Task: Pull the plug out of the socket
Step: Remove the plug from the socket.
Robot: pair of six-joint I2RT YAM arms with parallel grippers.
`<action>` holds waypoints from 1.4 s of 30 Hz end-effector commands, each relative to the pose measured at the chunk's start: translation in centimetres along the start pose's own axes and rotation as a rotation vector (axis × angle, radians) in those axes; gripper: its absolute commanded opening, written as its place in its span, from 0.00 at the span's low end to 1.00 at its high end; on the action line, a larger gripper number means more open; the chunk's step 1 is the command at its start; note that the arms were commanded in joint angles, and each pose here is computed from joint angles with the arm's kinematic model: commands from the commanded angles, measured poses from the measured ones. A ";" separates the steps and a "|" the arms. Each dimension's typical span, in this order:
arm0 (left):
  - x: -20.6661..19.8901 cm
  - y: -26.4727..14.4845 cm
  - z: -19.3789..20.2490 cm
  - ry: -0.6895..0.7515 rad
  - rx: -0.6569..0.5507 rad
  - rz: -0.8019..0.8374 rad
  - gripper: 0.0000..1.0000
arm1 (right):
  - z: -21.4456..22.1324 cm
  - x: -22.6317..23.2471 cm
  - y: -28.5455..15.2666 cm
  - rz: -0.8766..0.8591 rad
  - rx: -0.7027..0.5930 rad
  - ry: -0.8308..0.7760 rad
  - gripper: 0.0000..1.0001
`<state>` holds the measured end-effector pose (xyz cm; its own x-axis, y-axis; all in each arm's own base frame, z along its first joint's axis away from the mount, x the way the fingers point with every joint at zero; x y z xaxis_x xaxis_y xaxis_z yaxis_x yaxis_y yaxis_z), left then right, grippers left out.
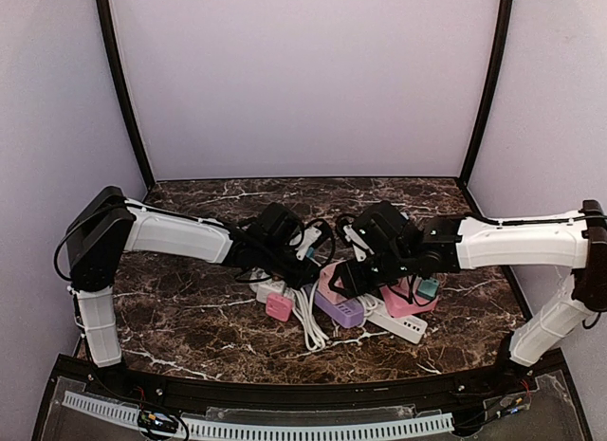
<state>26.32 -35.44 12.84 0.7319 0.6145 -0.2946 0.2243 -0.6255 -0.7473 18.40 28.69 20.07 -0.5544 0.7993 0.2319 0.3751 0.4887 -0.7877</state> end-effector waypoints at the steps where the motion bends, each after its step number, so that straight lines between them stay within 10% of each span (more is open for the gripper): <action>1: 1.2 0.9 5.8 -0.067 0.261 -0.055 0.01 | -3.6 2.0 -4.3 -0.044 -0.256 -0.113 0.00; 23: 1.2 0.8 5.9 -0.072 0.254 -0.059 0.01 | -2.8 -3.3 -4.4 0.049 -0.220 0.460 0.00; 35: 1.1 0.6 5.6 -0.062 0.245 -0.055 0.01 | -3.0 -1.7 -5.9 -0.099 -0.359 0.198 0.00; 42: 0.1 -1.7 2.8 -0.009 0.156 -0.044 0.18 | -2.2 0.1 -3.5 -0.151 -0.129 0.003 0.00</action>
<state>26.00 -35.23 13.30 0.7322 0.6134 -0.2959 0.2247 -0.6278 -0.7453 17.98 25.56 21.25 -0.4822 0.8006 0.3557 0.3915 0.5602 -0.7300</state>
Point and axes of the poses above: each gripper's point midway between its finger pads, its own y axis out along the fingers, its own x axis along the line the jaws close on, z = x × y, the point moved 9 cm from there along -y, back along the fingers, and after that the axes turned 3 degrees about -y, right-handed, at the moved point
